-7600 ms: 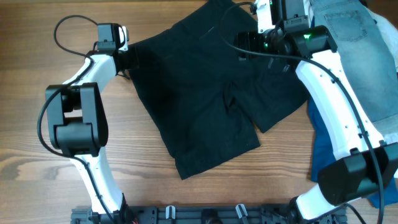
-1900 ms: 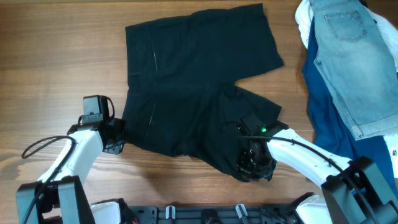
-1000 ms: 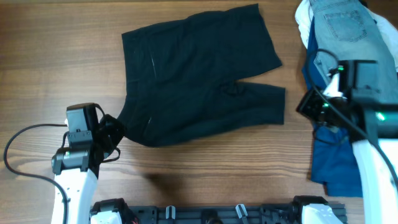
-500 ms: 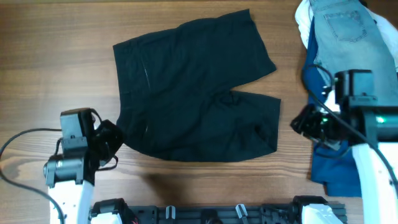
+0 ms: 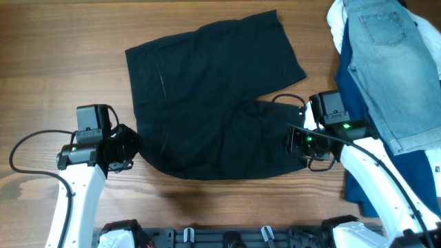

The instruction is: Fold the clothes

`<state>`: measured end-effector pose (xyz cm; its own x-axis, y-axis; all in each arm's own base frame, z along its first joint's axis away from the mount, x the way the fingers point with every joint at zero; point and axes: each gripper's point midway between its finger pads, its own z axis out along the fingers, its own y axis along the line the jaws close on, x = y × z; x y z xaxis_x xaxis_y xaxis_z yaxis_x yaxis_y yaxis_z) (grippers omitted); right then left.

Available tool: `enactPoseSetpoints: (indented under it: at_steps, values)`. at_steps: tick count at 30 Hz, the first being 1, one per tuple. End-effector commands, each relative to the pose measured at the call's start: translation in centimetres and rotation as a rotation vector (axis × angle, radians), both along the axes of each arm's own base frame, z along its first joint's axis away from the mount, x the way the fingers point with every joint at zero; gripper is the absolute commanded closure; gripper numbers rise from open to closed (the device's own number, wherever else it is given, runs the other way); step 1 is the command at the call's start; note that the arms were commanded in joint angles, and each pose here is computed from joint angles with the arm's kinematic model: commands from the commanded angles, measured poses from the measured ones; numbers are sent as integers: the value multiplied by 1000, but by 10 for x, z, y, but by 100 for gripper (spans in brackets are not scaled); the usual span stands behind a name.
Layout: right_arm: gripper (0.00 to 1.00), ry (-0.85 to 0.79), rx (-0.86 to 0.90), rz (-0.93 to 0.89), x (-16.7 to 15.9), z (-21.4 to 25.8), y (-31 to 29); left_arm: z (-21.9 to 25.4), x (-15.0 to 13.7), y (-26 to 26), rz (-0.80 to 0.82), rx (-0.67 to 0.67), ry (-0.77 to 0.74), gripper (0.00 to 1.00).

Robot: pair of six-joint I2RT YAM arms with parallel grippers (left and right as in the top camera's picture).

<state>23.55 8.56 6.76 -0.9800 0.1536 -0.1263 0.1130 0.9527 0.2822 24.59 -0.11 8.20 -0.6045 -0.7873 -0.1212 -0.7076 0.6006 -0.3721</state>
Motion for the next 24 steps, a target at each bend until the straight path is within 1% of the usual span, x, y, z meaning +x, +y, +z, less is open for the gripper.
enactPoseSetpoints:
  at_steps: [1, 5, 6, 7, 10, 11, 12, 14, 15, 16, 18, 20, 21, 24]
  values:
    - [46, 53, -17, 70, -10, -26, 0, 6, 8, 2, -18, 15, -30, 96]
    - [47, 116, -34, 68, -17, -43, -3, 8, 11, 3, -19, 17, -45, 96]
    - [52, 121, -26, 70, -18, -44, -1, 8, 11, 3, -18, 17, -45, 96]
    - [59, 122, -20, 70, -18, -43, 0, 8, 11, 3, -19, 17, -45, 96]
    - [63, 143, 31, 78, -23, -38, 8, 8, 13, 3, -18, 18, -52, 96]
    - [66, 155, 54, 81, -26, -36, 12, 9, 14, 3, -18, 19, -57, 96]
    - [70, 166, 74, 85, -28, -34, 15, 9, 15, 3, -18, 19, -60, 96]
    - [85, 181, 106, 89, -31, -32, 20, 10, 16, 3, -18, 20, -67, 96]
    - [89, 186, 115, 92, -32, -31, 21, 10, 16, 3, -18, 20, -67, 96]
    - [96, 192, 114, 91, -34, -31, 21, 10, 16, 3, -18, 21, -68, 96]
    - [96, 184, 114, 91, -32, -28, 21, 11, 18, 5, -15, 28, -76, 96]
    - [96, 136, 112, 71, -22, -13, 17, 14, 23, 6, -14, 34, -100, 96]
    - [96, 99, 110, 51, -15, 1, 13, 17, 25, 6, -14, 37, -115, 96]
    - [96, -56, 53, -67, 7, 66, -24, 38, 34, 7, -60, 70, -193, 96]
